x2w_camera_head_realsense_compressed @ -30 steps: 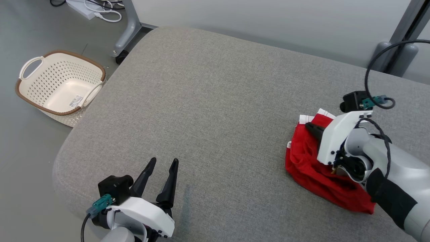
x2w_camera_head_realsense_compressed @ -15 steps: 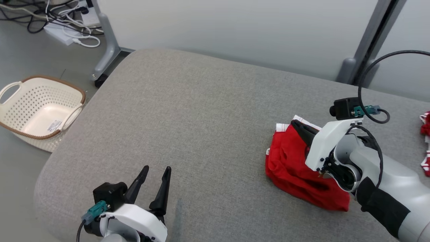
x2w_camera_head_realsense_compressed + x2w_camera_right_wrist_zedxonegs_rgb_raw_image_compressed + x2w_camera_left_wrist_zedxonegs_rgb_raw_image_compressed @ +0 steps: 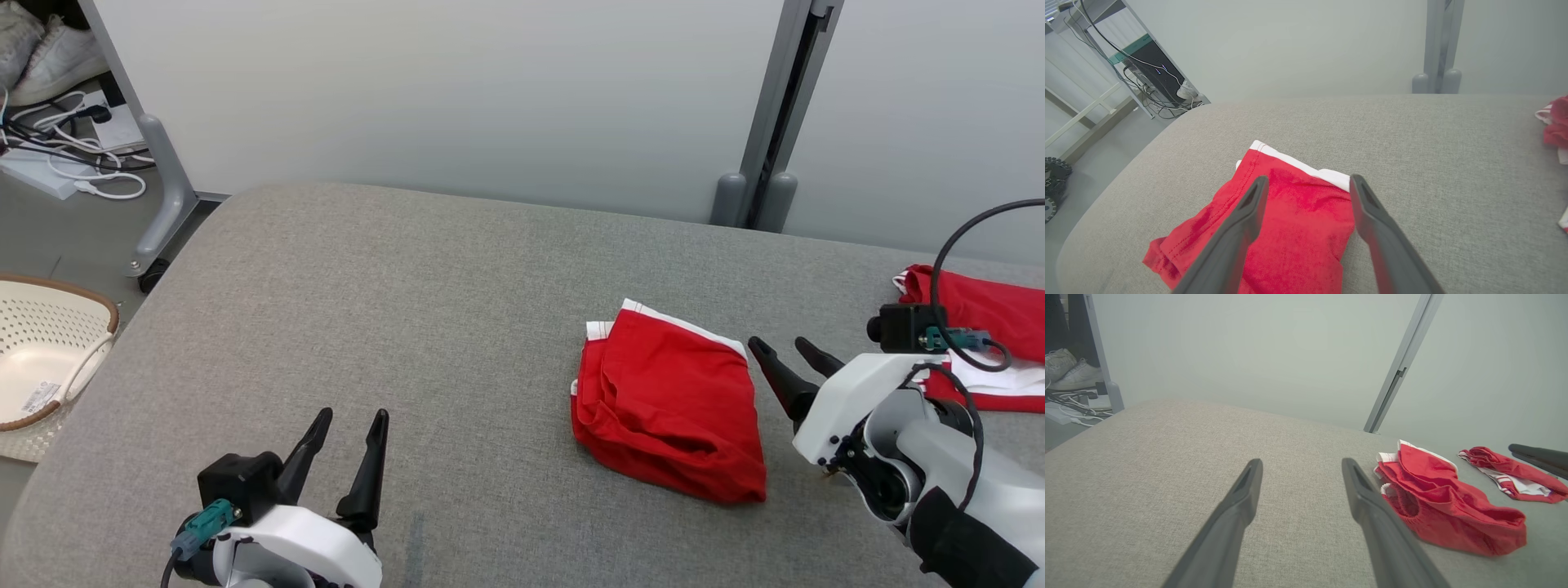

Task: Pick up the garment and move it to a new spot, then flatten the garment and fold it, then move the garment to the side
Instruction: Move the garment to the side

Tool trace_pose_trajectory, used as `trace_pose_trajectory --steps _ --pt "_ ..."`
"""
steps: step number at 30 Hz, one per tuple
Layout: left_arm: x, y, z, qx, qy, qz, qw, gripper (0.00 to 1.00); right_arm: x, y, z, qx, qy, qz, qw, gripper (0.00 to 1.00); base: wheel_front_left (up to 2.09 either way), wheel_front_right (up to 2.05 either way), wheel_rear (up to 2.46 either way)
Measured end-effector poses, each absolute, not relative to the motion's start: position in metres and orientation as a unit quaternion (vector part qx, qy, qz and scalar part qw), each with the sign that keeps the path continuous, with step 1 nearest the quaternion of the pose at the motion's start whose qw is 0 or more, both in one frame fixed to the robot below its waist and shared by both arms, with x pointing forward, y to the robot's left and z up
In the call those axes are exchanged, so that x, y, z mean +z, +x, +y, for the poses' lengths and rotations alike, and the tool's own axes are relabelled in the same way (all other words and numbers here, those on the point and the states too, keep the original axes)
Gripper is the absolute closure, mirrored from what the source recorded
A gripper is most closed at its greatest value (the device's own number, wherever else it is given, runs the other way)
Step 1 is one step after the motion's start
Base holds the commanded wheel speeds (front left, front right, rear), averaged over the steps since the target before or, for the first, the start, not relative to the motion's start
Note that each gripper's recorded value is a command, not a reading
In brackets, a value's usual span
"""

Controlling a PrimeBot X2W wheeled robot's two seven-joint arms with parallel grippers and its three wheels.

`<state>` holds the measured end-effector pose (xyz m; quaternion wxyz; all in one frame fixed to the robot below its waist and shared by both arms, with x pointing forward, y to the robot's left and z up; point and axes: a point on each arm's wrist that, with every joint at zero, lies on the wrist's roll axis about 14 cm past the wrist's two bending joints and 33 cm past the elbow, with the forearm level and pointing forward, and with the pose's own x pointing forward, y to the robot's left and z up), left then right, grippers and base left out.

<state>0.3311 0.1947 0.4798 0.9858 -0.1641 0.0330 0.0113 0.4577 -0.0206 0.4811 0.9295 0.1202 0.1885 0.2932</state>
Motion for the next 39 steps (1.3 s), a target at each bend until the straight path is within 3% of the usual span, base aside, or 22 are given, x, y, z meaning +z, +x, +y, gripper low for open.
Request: trace_pose_trajectory --steps 4,10,18,22,27,34,37,38,39 --pt "0.478 0.329 0.196 0.010 -0.159 0.038 0.986 0.00 0.469 0.456 -0.033 0.267 0.137 0.211 0.930 0.00 0.00 0.00 0.00" --pt "0.476 0.325 0.197 0.011 -0.157 0.046 0.986 0.00 0.442 0.447 -0.029 0.254 0.157 0.300 0.906 0.00 0.00 0.00 0.00" --pt "0.471 0.315 0.212 0.037 -0.156 0.054 0.986 0.00 0.395 0.431 -0.039 0.215 0.151 0.458 0.849 0.00 0.00 0.00 0.00" --pt "0.467 0.312 0.218 0.049 -0.156 0.060 0.985 0.00 0.391 0.435 -0.034 0.203 0.179 0.488 0.830 0.00 0.00 0.00 0.00" --pt "0.464 0.311 0.227 0.065 -0.155 0.064 0.984 0.00 0.380 0.431 -0.022 0.191 0.243 0.540 0.783 0.00 0.00 0.00 0.00" --pt "0.462 0.314 0.233 0.075 -0.151 0.067 0.983 0.00 0.369 0.428 -0.021 0.190 0.245 0.572 0.760 0.00 0.00 0.00 0.00" --pt "0.462 0.315 0.233 0.075 -0.151 0.067 0.983 0.00 0.369 0.427 -0.022 0.188 0.246 0.573 0.759 0.81 0.00 0.00 0.00" --pt "0.461 0.315 0.233 0.074 -0.151 0.068 0.983 0.00 0.369 0.427 -0.022 0.188 0.245 0.573 0.760 1.00 0.00 0.00 0.00" --pt "0.461 0.316 0.232 0.074 -0.152 0.067 0.983 0.00 0.369 0.428 -0.021 0.188 0.245 0.570 0.761 1.00 0.00 0.00 0.00"
